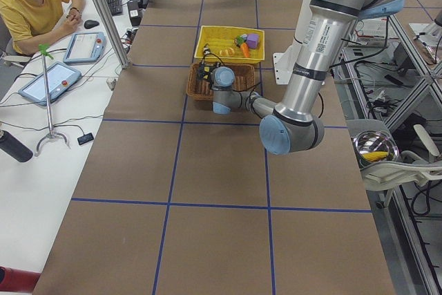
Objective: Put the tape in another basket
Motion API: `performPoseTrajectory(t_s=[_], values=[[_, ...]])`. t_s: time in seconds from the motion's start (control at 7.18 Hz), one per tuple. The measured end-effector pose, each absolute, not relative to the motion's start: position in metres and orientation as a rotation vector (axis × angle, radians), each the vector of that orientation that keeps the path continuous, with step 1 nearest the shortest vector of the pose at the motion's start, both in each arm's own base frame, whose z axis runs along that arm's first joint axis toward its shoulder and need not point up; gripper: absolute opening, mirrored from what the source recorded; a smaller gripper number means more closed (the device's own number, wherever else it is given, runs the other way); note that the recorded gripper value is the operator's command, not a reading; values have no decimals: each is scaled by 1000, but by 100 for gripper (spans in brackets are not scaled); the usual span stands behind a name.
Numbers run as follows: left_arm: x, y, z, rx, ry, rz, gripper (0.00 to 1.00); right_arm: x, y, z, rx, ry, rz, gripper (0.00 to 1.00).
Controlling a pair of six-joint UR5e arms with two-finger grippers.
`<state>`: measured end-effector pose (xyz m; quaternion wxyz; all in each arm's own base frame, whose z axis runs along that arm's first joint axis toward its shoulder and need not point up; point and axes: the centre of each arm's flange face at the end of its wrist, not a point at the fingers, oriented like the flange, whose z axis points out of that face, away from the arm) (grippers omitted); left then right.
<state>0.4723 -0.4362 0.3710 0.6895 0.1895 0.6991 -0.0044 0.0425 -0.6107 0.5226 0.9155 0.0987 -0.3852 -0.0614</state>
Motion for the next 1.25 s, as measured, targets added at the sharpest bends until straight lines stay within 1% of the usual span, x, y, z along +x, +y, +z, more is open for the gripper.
performPoseTrajectory(t_s=[0.28, 0.56, 0.84, 1.25], values=[[468, -438, 366, 454, 1564, 4, 99, 43, -610, 523, 203, -794, -126, 100], [431, -465, 353, 524, 1565, 17, 99, 43, -610, 524, 201, -794, -124, 100], [355, -511, 355, 567, 1534, 31, 99, 45, -605, 532, 192, -797, -117, 100], [222, -571, 405, 587, 1317, 74, 99, 59, -579, 571, 162, -773, -119, 100]])
